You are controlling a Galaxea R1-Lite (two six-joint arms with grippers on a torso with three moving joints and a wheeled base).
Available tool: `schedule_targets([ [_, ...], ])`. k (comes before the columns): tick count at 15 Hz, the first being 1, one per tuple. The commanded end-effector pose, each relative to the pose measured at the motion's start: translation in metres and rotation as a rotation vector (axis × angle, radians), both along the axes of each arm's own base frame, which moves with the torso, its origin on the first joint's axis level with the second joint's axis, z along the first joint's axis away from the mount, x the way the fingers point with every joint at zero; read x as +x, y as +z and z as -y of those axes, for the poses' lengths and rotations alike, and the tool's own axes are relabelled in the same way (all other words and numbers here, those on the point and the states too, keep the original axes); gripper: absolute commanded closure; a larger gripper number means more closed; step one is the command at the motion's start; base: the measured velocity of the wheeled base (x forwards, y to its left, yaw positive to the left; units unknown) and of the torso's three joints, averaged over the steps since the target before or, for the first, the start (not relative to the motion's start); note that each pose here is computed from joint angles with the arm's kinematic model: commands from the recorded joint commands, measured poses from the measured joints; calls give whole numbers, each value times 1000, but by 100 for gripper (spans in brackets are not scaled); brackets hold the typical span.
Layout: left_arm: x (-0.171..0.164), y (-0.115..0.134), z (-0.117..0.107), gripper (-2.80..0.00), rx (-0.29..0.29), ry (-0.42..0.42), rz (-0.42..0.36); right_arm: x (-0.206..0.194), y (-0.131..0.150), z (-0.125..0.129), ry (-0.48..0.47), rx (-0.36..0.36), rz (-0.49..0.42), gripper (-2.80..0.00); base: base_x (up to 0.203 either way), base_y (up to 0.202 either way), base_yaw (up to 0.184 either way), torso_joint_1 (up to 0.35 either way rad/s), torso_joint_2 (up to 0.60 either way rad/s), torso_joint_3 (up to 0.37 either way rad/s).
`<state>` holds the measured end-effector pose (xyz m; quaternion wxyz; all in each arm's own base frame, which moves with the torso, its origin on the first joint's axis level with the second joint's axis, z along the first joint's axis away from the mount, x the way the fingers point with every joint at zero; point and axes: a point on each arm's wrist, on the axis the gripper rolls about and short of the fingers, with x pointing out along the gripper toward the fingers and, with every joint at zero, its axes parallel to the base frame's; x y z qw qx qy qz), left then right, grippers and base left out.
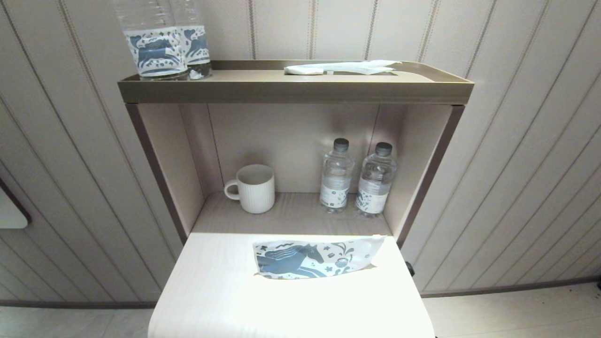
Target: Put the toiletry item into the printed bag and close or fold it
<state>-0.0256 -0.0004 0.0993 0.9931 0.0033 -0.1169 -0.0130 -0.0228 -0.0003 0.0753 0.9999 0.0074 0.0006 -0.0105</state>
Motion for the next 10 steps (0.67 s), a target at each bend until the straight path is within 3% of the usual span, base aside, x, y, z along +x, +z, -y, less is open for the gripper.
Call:
schedule_targets([
  [1,0,0,0,0,0,1,0,0,0,0,0,0,1,0,0,0,0,0,0,0],
  [10,0,0,0,0,0,-1,0,0,0,0,3,-6,0,0,0,0,0,0,0,0],
])
